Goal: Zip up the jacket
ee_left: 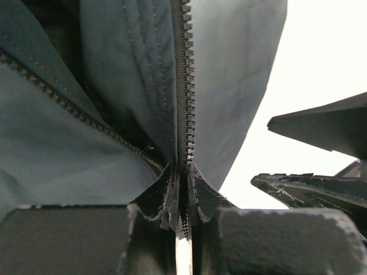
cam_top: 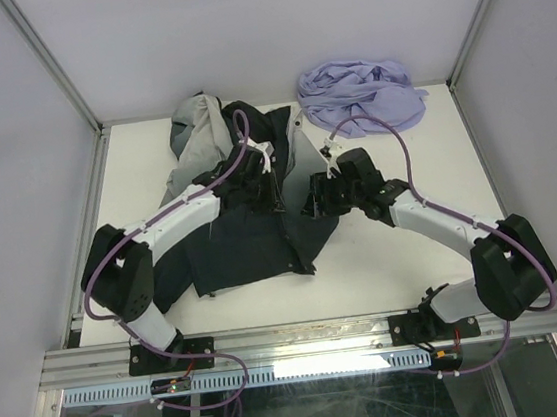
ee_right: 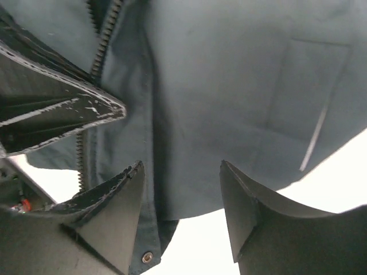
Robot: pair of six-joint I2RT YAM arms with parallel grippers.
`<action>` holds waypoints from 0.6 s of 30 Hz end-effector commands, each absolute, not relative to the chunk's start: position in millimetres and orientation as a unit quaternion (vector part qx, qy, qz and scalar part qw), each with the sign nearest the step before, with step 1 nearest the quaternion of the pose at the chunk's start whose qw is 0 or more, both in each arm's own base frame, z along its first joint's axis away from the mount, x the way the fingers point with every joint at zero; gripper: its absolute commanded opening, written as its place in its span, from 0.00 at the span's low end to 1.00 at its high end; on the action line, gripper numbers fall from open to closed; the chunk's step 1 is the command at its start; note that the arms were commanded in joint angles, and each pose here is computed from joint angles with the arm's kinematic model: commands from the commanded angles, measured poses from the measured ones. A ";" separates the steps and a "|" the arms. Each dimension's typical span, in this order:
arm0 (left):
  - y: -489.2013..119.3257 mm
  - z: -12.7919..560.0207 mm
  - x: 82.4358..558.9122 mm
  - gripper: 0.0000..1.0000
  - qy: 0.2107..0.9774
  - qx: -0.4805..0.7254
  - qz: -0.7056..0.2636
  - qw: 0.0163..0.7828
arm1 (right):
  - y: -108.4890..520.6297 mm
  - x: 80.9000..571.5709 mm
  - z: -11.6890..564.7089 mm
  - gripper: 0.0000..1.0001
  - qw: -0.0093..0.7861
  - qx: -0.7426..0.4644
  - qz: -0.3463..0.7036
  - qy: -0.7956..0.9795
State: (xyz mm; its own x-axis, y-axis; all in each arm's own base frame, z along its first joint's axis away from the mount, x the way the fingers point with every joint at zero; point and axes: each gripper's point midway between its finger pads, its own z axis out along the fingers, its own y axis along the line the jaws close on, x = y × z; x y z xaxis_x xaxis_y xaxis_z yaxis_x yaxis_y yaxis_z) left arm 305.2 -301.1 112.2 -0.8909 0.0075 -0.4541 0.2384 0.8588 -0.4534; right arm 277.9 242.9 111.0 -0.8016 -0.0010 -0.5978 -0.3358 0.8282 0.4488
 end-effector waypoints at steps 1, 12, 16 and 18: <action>-306.4 180.0 318.2 0.01 0.871 0.106 -0.359 0.317 | 278.5 283.3 171.6 0.60 0.357 -0.132 0.391 0.838; -299.3 259.1 290.0 0.00 0.725 0.191 -0.536 0.387 | 316.0 281.7 217.0 0.77 0.374 -0.185 0.499 0.759; -302.7 262.7 287.1 0.00 0.714 0.201 -0.550 0.384 | 329.1 278.6 226.4 0.78 0.374 -0.204 0.526 0.736; -304.9 268.3 283.4 0.00 0.699 0.211 -0.563 0.386 | 331.8 280.6 223.7 0.78 0.374 -0.207 0.526 0.735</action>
State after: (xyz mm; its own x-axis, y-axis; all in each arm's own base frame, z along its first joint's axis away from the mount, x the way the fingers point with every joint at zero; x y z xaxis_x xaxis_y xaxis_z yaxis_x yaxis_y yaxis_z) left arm 295.1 -295.8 222.0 -0.7146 -0.1137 -0.6902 0.5906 0.4307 -0.6824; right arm 277.8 313.9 189.3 -0.7011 0.0602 -0.7106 -0.6081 0.4699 0.6398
